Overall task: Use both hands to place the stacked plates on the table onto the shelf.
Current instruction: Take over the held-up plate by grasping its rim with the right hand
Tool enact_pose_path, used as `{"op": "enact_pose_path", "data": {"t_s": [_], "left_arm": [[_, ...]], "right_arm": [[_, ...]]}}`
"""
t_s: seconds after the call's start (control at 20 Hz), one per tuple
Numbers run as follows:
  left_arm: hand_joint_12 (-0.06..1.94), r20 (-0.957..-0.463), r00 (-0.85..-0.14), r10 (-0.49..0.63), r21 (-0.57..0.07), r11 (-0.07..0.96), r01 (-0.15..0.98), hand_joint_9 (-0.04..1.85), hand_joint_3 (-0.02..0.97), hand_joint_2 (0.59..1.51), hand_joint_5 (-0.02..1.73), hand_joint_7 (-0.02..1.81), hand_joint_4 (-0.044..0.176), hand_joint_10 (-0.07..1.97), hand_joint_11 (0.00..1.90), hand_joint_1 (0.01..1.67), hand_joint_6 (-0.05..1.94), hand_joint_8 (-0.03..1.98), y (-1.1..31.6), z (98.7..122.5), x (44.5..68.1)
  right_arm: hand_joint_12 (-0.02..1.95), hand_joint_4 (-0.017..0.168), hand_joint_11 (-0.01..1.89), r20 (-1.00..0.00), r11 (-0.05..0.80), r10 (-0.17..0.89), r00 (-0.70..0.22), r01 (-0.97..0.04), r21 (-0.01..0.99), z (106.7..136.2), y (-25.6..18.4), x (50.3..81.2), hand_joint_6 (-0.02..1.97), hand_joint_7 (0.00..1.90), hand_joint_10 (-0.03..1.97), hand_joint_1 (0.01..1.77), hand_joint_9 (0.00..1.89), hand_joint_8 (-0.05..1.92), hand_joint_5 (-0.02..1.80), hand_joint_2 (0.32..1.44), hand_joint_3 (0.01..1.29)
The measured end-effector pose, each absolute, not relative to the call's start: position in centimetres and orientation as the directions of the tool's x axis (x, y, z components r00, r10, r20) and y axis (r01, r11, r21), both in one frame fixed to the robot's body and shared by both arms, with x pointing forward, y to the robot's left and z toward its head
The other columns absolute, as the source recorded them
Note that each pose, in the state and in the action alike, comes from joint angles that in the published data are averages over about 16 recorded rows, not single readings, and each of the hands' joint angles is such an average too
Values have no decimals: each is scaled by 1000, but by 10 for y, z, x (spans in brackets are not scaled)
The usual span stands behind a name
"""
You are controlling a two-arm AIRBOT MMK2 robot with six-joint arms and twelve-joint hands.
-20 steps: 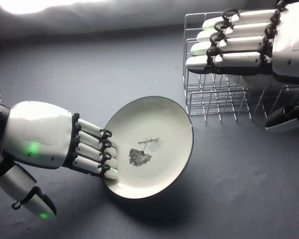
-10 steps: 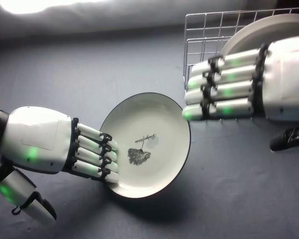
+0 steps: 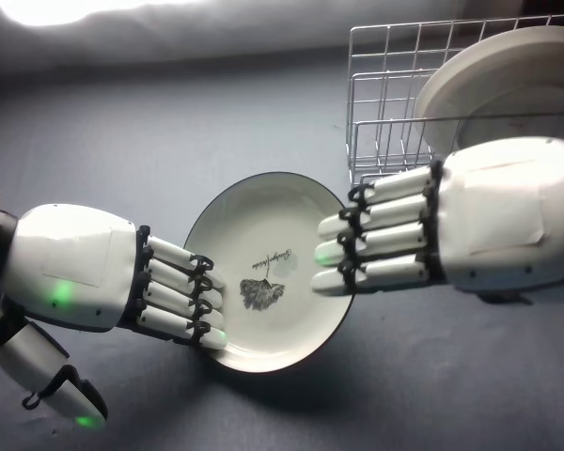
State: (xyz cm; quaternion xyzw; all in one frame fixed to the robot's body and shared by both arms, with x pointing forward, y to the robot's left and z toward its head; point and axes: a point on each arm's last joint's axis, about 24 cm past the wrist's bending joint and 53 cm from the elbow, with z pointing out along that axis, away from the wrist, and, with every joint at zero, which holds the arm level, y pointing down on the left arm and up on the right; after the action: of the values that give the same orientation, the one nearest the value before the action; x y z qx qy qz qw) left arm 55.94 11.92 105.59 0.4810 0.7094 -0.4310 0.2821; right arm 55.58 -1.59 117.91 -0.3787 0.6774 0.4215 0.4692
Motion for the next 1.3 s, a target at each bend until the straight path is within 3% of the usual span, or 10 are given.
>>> {"op": "enact_pose_path", "data": {"t_s": [0.15, 0.65, 1.3], "left_arm": [[221, -810, -394, 434, -356, 169, 919, 301, 3, 1169, 220, 294, -10, -5, 168, 21, -19, -17, 118, 1056, 559], [222, -794, -437, 423, -398, 182, 899, 301, 3, 1169, 221, 297, -10, -5, 160, 20, -20, -8, 117, 1056, 559], [226, -792, -443, 420, -407, 179, 896, 319, 2, 1171, 221, 313, -10, -5, 168, 21, -21, -6, 116, 1057, 559]], "right_arm": [[712, 4, 11, -950, 363, -133, -283, -906, 219, 1168, -8, 559, 14, 21, 19, 1386, 21, 16, 18, 947, 14], [733, 4, 10, -944, 382, -159, -287, -900, 209, 1142, 16, 583, 15, 20, 18, 1372, 20, 16, 17, 948, 14], [828, 3, 12, -953, 381, -160, -256, -907, 179, 1134, 45, 608, 16, 22, 18, 1390, 39, 15, 18, 955, 14]]}}
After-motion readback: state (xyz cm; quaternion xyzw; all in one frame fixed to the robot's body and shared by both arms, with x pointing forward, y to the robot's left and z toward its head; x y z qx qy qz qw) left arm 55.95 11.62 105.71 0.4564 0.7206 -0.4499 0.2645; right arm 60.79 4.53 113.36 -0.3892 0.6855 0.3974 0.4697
